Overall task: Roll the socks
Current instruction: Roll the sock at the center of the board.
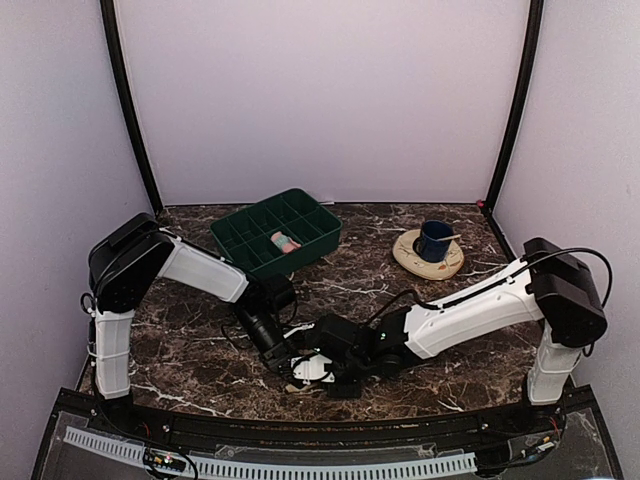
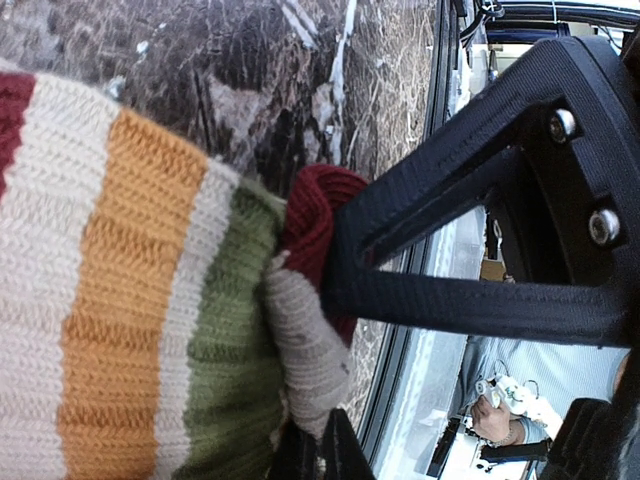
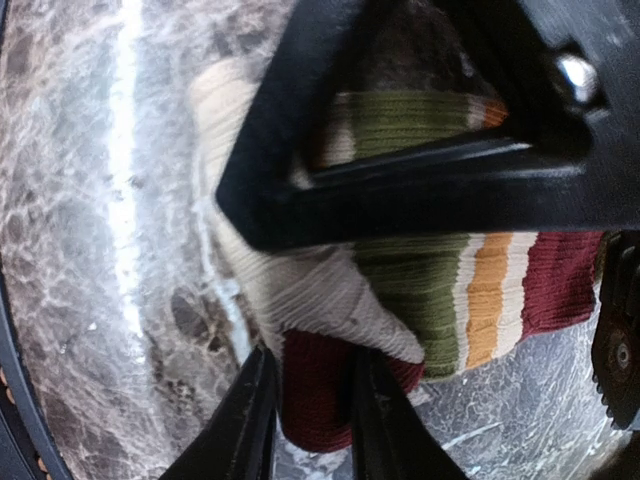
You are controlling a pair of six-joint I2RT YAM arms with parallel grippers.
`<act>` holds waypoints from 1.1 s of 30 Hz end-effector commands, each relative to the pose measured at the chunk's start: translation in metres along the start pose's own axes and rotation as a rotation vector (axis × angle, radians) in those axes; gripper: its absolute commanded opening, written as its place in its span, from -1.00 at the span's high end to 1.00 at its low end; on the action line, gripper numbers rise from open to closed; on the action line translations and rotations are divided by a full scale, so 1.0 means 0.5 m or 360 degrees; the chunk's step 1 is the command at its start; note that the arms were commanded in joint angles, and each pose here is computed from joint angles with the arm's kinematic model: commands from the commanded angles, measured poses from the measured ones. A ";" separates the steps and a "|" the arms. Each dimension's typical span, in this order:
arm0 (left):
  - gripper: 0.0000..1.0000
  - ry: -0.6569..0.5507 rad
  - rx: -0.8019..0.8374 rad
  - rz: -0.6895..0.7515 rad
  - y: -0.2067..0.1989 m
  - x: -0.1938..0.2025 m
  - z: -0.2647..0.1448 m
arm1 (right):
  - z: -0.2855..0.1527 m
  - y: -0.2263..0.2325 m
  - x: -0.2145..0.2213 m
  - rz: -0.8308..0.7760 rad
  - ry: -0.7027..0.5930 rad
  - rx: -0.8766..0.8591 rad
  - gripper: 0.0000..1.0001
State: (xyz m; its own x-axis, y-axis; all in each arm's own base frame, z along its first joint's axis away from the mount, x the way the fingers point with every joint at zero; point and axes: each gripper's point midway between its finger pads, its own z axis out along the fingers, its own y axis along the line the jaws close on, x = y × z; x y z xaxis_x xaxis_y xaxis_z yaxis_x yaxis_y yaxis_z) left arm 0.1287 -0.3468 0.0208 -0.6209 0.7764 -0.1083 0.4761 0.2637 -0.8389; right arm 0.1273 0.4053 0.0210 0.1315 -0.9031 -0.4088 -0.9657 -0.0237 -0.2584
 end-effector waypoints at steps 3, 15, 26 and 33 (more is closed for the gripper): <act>0.91 0.0025 -0.0153 0.0011 0.027 0.007 -0.006 | 0.044 0.017 0.065 0.0058 0.0206 -0.0130 0.77; 0.29 -0.0143 -0.0429 0.0047 0.050 -0.030 -0.054 | 0.034 0.039 0.066 0.0199 0.0264 -0.0262 1.00; 0.22 -0.0350 -0.0582 0.0068 0.047 -0.057 -0.114 | 0.016 0.051 0.054 0.0336 0.0239 -0.0353 1.00; 0.21 -0.0479 -0.0646 0.0078 0.041 -0.073 -0.143 | 0.003 0.060 0.039 0.0515 0.0160 -0.0417 1.00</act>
State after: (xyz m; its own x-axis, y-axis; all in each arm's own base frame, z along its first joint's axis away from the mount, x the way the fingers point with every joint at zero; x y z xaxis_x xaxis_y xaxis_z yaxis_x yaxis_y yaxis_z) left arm 0.1909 -0.3295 0.0321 -0.7054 0.6530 -0.2756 0.6557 0.4535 -0.6037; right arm 0.1264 0.4099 0.0229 -0.1052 -0.8997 -0.4237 -0.9908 0.1313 -0.0330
